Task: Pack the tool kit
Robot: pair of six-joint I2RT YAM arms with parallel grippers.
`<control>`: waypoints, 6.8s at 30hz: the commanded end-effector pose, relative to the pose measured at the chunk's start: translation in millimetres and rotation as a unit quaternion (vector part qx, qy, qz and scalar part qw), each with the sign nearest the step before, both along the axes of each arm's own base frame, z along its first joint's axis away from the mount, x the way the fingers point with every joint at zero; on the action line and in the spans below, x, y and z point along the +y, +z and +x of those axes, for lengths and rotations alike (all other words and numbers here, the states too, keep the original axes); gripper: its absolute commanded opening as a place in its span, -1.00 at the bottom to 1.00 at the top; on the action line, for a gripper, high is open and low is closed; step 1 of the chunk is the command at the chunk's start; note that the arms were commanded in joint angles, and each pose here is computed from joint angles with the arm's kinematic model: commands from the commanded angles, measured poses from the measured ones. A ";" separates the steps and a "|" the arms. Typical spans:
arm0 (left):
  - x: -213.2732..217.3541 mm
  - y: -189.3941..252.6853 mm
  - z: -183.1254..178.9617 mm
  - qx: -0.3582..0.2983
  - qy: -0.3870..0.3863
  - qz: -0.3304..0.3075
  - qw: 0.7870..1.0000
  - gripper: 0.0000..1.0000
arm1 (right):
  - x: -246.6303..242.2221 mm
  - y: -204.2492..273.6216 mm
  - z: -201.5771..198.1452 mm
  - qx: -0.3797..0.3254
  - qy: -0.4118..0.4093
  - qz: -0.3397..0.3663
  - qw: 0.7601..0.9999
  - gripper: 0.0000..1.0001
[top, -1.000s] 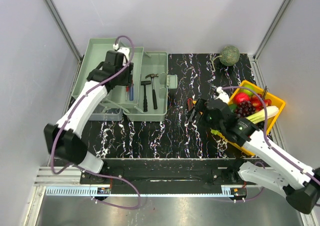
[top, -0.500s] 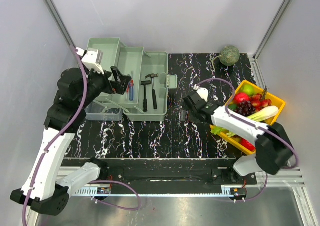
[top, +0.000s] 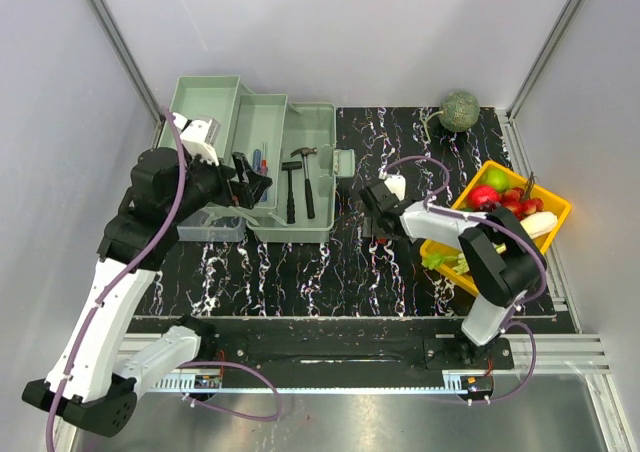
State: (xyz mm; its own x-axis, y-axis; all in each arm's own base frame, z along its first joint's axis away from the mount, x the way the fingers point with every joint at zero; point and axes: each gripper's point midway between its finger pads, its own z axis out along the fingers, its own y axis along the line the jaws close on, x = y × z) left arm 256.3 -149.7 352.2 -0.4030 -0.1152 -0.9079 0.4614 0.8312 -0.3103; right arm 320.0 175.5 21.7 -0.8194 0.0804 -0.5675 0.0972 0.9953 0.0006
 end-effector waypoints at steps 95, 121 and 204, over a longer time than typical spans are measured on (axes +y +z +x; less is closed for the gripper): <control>107.5 42.4 108.6 0.034 0.266 0.116 0.956 -1.00 | -4.5 215.9 -91.3 -0.184 0.051 0.298 0.935 0.89; 169.3 -24.9 201.8 0.113 0.351 0.175 0.913 -0.99 | 3.2 186.7 -82.9 -0.141 0.032 0.288 0.947 0.86; -0.5 43.9 35.6 0.037 -0.092 -0.166 0.981 0.98 | -42.9 -3.3 21.6 0.104 0.003 0.074 0.992 -0.77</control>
